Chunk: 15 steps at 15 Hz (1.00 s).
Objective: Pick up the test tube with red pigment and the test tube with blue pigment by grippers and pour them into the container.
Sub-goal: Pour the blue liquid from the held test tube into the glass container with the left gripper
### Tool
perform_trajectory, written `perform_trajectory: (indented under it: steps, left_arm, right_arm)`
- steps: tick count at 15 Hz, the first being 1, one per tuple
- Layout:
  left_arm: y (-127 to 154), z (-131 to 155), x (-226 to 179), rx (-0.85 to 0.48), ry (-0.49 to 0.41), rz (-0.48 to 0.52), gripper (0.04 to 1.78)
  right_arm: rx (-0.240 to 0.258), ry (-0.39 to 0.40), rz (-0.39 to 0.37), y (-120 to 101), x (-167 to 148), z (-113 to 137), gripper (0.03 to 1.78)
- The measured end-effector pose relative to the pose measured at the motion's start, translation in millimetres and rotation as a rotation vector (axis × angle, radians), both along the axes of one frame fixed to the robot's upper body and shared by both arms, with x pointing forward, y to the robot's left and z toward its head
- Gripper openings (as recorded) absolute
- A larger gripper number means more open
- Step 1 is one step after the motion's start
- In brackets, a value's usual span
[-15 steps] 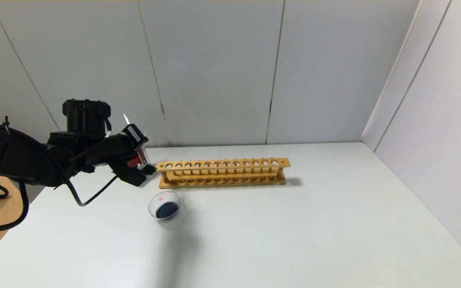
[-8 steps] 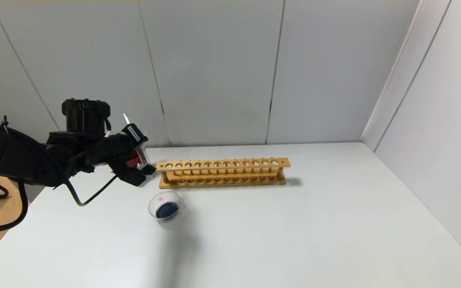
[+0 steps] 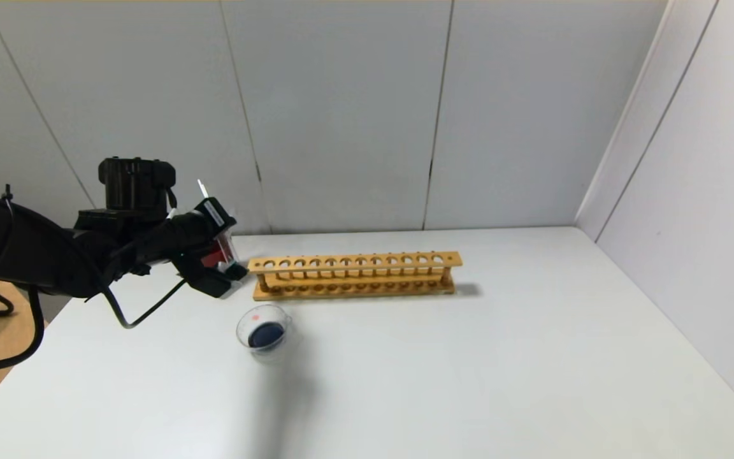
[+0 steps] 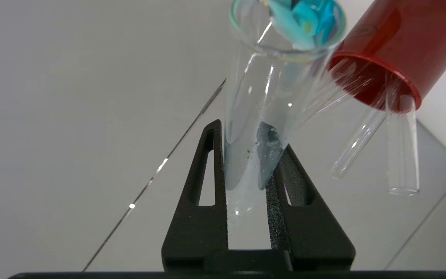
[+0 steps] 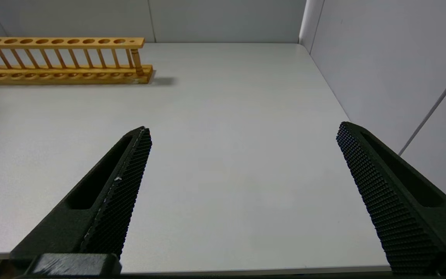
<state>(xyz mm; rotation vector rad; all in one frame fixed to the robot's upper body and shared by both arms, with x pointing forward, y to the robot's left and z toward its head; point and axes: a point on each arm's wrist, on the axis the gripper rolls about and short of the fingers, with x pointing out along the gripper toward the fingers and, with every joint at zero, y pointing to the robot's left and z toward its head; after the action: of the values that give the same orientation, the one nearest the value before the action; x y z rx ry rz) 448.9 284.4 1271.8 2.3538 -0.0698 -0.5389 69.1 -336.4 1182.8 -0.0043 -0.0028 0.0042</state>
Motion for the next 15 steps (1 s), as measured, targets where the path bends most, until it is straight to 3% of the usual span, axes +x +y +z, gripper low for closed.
perform_trajectory:
  steps: [4,7,11,15]
  left_arm:
    - [-0.3,5.6,-3.2,0.016,-0.017,-0.046,0.33]
    - [-5.0,5.1,-7.1,-0.002,-0.012,-0.188,0.33]
    - [-6.2,3.2,-11.5,0.004,0.020,-0.217,0.33]
    - [-5.8,8.6,-11.6,0.051,-0.017,-0.237,0.33]
  right_arm:
    - [0.000,0.000,0.000,0.0,0.0,0.0,1.75]
    - [0.000,0.000,0.000,0.0,0.0,0.0,1.75]
    - [0.000,0.000,0.000,0.0,0.0,0.0,1.75]
    - [0.000,0.000,0.000,0.0,0.0,0.0,1.75]
